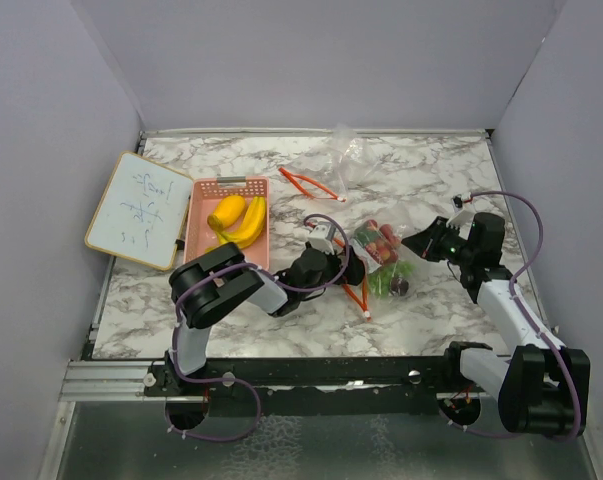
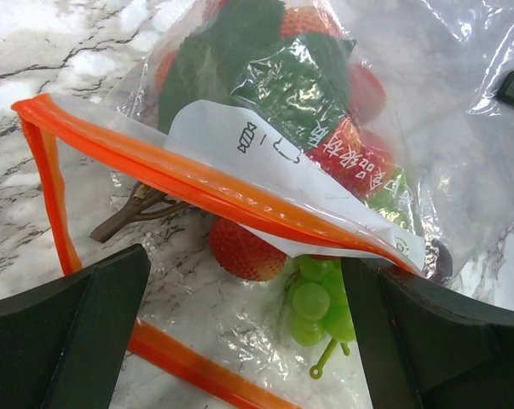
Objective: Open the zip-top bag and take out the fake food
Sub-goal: Pick up the fake fruit from the zipper food storage bag.
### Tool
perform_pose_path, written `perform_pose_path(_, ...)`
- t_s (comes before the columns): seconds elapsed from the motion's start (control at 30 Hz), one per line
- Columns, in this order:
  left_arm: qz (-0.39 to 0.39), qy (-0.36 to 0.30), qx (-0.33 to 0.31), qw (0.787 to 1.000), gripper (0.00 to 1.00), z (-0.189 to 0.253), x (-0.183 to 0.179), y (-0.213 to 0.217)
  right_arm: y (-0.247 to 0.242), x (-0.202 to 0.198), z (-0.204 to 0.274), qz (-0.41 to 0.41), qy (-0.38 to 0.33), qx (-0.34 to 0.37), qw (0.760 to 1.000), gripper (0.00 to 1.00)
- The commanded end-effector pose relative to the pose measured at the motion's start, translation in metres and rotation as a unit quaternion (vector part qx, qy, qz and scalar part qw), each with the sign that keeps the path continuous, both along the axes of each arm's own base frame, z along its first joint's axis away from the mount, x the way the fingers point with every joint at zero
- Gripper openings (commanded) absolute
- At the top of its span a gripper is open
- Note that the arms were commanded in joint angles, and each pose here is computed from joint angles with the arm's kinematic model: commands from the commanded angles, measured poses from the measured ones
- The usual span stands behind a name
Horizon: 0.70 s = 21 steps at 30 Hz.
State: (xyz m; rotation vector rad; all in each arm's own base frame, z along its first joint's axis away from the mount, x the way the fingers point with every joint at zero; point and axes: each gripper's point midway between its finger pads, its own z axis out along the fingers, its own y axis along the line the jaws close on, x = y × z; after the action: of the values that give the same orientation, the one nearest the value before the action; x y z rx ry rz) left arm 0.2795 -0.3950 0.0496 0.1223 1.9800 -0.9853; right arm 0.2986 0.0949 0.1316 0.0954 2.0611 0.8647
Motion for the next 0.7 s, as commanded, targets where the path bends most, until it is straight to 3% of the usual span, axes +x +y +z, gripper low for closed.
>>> perform_pose_path(0.0, -0.004, -0.012, -0.024, 1.0, 0.99, 0.001, 0.005, -0.011, 0.0, 0.002, 0.012, 0.008, -0.023, -0.004, 1.0, 0.02)
perform_pose_path(0.3, -0.007, -0.002, -0.065, 0.998, 0.84, -0.002, 0.009, -0.027, 0.001, 0.002, 0.011, 0.011, -0.022, -0.004, 1.0, 0.02)
perform_pose_path(0.4, 0.015, -0.003, -0.068, 0.998, 0.8, -0.001, 0.015, -0.024, 0.001, 0.002, 0.011, 0.012, -0.021, -0.003, 1.0, 0.02)
perform_pose_path(0.6, 0.075, 0.012, -0.116, 0.99, 0.61, -0.002, 0.03, -0.018, 0.001, 0.002, 0.013, 0.014, -0.022, -0.004, 1.0, 0.02)
perform_pose_path(0.67, 0.089, 0.019, -0.124, 0.988, 0.6, -0.006, 0.035, -0.017, 0.0, 0.002, 0.012, 0.013, -0.021, -0.007, 1.0, 0.02)
